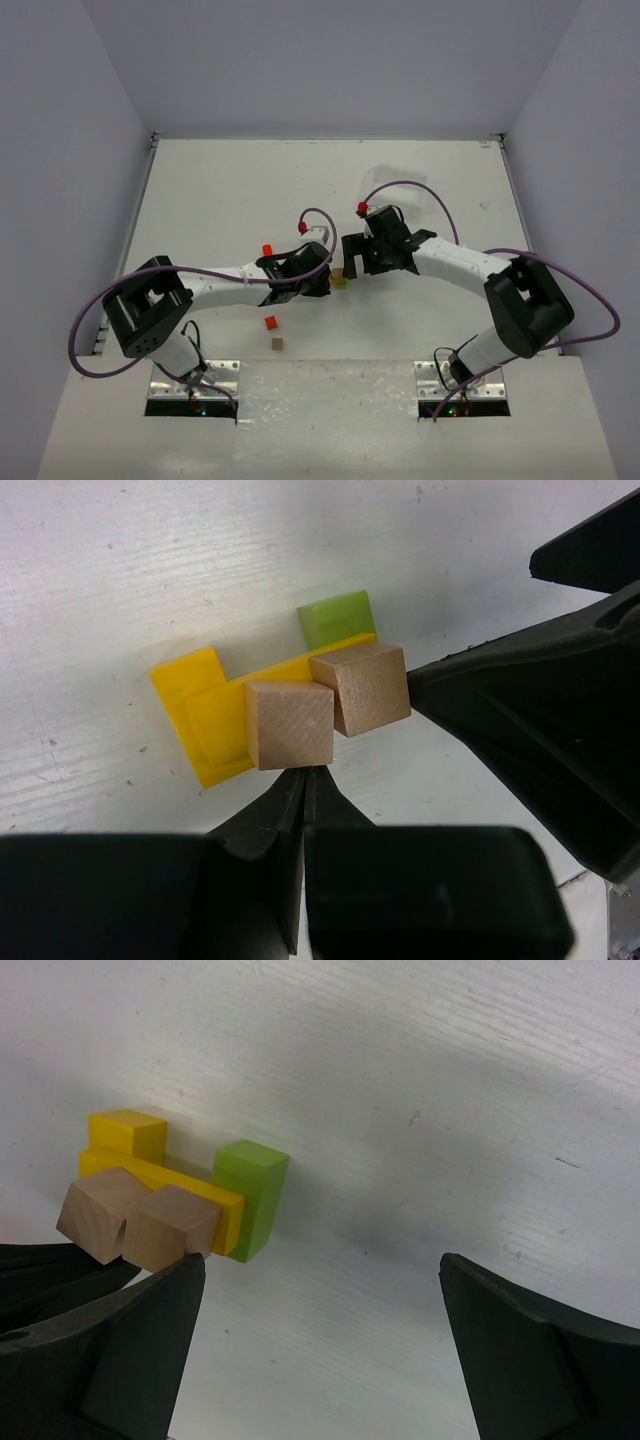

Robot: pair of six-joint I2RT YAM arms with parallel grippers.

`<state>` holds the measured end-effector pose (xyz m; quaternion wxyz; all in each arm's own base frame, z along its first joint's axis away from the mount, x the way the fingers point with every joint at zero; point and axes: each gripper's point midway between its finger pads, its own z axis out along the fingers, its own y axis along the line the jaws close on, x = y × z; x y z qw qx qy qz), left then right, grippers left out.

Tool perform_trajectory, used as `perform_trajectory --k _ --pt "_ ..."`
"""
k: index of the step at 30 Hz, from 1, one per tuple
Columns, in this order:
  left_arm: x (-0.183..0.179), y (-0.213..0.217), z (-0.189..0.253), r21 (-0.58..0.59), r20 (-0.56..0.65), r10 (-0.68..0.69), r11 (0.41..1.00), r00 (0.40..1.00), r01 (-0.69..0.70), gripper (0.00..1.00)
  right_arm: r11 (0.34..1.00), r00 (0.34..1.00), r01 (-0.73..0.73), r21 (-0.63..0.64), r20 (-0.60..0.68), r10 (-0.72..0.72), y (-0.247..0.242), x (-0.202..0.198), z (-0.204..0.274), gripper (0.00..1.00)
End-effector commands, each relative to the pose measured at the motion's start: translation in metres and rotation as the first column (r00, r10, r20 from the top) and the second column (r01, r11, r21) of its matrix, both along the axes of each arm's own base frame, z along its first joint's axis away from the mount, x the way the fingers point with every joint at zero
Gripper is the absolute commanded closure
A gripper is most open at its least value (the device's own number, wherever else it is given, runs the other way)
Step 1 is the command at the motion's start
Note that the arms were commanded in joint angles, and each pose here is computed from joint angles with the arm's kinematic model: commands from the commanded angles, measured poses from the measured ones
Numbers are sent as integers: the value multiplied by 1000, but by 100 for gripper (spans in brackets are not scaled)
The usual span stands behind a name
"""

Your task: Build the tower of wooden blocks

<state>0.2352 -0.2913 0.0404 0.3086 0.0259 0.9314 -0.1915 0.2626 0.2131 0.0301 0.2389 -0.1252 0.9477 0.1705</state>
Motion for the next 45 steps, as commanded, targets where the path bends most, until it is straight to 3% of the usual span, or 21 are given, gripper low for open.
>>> perform_trajectory --k 1,28,40,45 --pt "12 -19 27 -73 60 4 997 998 0 100 999 999 -18 45 49 16 13 11 19 1" --pt "16 -27 28 -86 74 -7 996 997 13 100 1000 999 -6 29 53 4 9 11 20 1" --pt "-10 -23 59 -119 113 -109 985 988 122 100 1000 998 -1 21 57 0 8 12 19 1" --pt "-9 -5 75 -122 148 -42 991 988 60 99 1000 998 3 18 60 -4 7 13 19 1"
